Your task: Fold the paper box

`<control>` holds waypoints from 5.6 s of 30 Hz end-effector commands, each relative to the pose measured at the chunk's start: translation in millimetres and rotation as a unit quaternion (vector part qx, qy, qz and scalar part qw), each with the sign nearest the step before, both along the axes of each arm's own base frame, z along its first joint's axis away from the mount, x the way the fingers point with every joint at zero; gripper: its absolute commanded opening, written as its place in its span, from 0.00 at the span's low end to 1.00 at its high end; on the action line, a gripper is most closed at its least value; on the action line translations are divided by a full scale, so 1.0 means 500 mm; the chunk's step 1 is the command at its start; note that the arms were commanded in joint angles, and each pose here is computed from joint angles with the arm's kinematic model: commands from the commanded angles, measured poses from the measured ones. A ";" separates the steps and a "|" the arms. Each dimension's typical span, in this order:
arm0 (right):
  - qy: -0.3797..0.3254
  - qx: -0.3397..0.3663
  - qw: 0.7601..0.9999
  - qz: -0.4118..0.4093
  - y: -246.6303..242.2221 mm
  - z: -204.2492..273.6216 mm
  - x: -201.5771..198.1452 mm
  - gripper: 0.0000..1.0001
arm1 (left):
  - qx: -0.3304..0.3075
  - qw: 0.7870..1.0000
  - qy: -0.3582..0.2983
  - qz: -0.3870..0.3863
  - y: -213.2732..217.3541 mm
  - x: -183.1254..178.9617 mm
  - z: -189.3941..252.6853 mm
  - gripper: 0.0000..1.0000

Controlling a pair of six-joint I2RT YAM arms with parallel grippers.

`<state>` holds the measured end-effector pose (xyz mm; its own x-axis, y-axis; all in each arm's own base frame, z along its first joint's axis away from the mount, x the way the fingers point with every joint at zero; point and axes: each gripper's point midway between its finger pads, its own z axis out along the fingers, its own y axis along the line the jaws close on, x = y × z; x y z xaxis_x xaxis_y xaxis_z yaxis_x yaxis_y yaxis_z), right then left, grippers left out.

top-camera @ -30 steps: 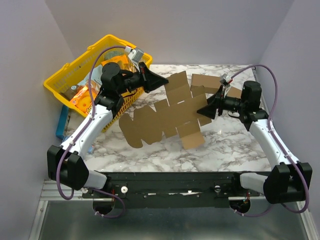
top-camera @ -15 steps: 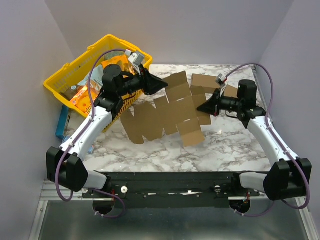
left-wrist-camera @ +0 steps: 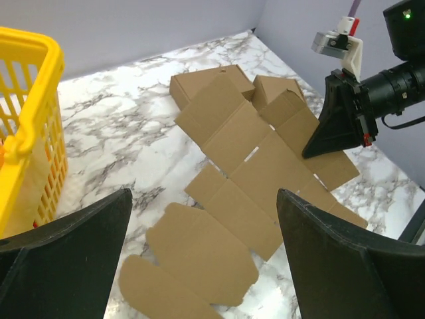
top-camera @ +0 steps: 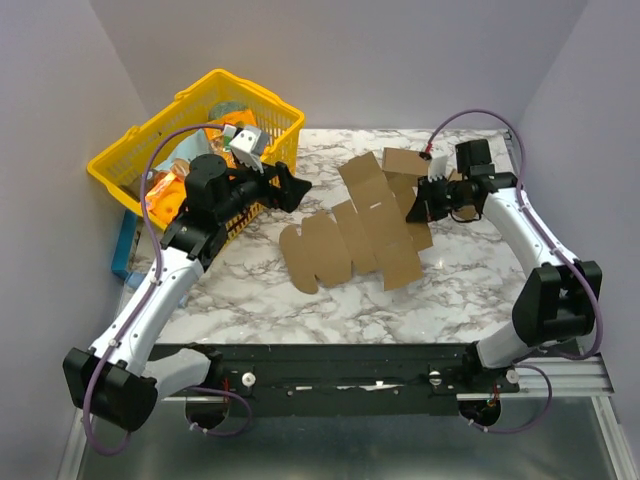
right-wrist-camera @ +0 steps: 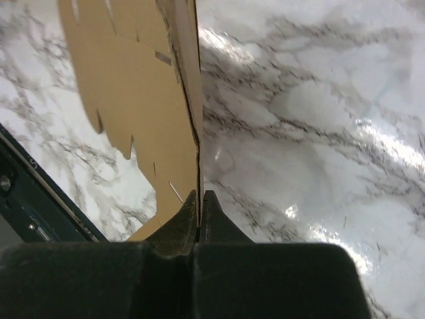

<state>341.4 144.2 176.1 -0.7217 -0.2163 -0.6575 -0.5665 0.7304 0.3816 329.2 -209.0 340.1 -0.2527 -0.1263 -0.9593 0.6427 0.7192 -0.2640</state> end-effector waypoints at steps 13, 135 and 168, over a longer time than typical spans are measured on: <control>0.058 -0.305 0.949 -0.056 -0.055 -0.124 0.028 0.01 | 0.011 0.993 0.103 -0.052 -0.144 -0.119 -0.236 0.93; -0.124 -0.436 0.891 -0.023 0.183 -0.174 -0.146 0.01 | 0.042 0.979 0.194 -0.040 -0.209 -0.238 -0.601 0.71; -0.146 -0.415 0.898 -0.034 0.180 -0.128 -0.131 0.01 | 0.004 0.983 0.185 0.010 -0.163 -0.087 -0.576 0.81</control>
